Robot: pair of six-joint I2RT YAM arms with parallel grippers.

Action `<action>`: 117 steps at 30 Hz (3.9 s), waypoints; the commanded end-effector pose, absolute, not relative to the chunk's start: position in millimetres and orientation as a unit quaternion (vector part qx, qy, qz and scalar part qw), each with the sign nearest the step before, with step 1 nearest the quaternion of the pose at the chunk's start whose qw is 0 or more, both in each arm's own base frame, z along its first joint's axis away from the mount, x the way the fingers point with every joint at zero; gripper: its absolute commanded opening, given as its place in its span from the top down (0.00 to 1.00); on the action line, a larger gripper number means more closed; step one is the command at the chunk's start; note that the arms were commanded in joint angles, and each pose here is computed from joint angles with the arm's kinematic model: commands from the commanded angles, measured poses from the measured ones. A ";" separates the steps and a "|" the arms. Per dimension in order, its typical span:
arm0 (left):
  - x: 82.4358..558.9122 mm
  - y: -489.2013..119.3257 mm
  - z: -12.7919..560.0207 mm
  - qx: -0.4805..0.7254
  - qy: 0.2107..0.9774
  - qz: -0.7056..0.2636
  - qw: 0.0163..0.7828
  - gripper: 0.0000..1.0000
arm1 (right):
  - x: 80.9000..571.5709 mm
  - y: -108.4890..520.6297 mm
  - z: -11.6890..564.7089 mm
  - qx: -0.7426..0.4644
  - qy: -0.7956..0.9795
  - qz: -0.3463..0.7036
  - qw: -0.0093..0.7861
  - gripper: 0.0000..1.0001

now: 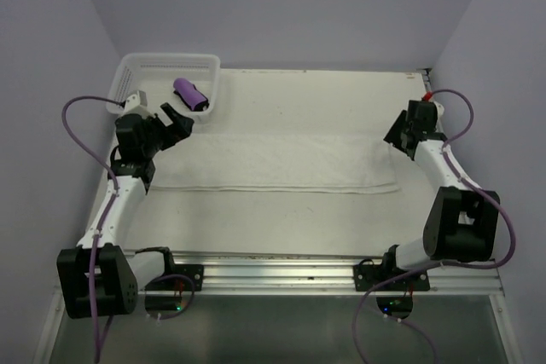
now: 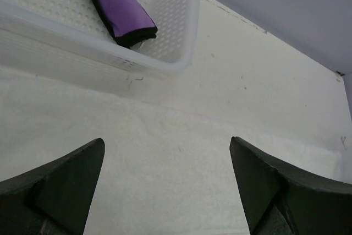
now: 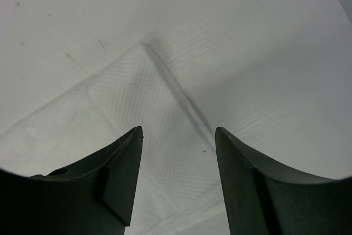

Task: Roll the towels
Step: Fold the towel

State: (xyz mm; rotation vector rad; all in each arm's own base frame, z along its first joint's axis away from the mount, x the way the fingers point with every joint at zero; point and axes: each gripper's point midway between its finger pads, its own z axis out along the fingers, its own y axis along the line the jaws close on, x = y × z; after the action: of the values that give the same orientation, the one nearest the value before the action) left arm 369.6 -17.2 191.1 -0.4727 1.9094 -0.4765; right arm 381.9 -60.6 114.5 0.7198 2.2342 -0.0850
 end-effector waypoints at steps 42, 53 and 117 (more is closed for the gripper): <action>358.7 -77.7 194.4 -0.053 0.837 -0.189 0.510 0.00 | 271.1 -76.9 -0.1 0.407 0.892 -0.065 0.184 0.94; 358.3 -91.9 190.2 -0.033 0.839 -0.211 0.500 0.01 | 229.1 -154.2 47.8 0.557 0.795 -0.107 0.216 1.00; 337.2 -60.5 208.6 -0.090 0.825 -0.139 0.540 0.00 | 357.0 247.4 280.7 -0.113 0.875 0.252 0.398 1.00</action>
State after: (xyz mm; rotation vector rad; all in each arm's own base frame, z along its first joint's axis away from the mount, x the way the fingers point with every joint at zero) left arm 339.6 -67.0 207.1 -0.1959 1.9701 -0.3700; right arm 353.9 226.9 268.7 -0.2233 2.2524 0.6298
